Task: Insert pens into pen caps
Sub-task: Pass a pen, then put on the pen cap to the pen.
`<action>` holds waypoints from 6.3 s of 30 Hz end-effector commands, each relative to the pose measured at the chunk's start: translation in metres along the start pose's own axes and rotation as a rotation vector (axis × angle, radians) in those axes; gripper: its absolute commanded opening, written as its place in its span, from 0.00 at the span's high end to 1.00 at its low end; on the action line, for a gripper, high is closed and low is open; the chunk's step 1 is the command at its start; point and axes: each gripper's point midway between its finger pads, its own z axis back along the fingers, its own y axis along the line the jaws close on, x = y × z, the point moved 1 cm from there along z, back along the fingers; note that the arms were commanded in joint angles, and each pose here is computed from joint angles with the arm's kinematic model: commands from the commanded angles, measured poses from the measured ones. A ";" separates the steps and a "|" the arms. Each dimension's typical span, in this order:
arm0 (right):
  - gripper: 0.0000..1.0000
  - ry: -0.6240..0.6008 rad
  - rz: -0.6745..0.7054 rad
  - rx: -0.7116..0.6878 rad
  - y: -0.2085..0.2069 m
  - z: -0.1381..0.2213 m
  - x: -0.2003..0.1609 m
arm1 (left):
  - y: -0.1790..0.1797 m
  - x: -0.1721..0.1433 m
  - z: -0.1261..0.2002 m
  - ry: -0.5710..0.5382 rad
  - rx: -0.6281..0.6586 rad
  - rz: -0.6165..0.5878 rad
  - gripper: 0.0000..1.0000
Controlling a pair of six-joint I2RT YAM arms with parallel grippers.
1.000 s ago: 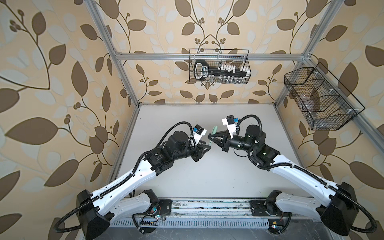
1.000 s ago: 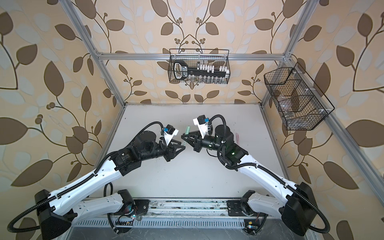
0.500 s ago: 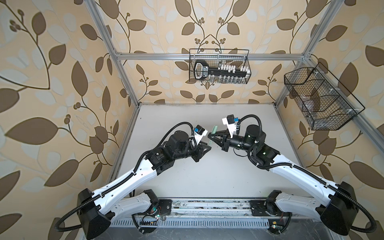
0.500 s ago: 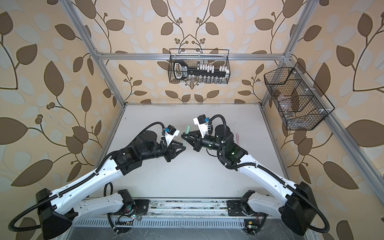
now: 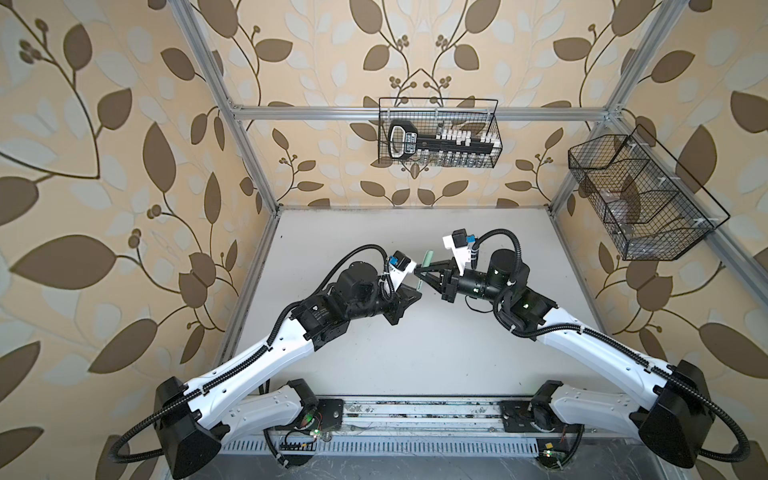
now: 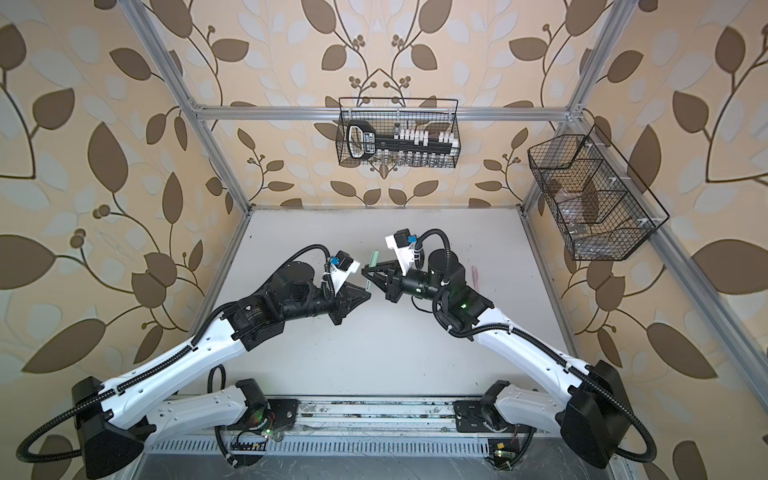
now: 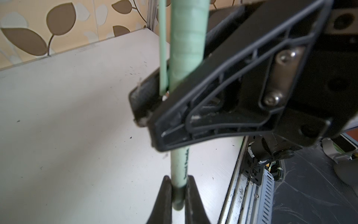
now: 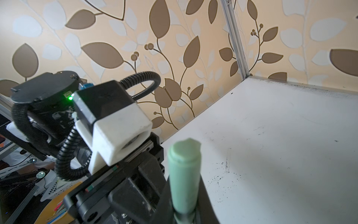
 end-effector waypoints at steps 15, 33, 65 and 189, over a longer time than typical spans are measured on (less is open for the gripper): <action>0.43 0.007 -0.002 -0.045 -0.004 0.022 -0.002 | 0.004 0.029 0.004 -0.072 0.033 -0.032 1.00; 0.39 -0.038 0.011 0.000 -0.011 0.018 0.061 | 0.002 0.019 0.000 -0.049 0.008 -0.018 1.00; 1.00 0.102 -0.022 -0.088 -0.030 -0.010 0.019 | 0.030 0.066 0.015 -0.209 0.225 -0.065 1.00; 1.00 -0.168 -0.377 -0.198 -0.104 0.035 0.020 | 0.007 -0.016 -0.074 0.063 -0.292 0.281 0.71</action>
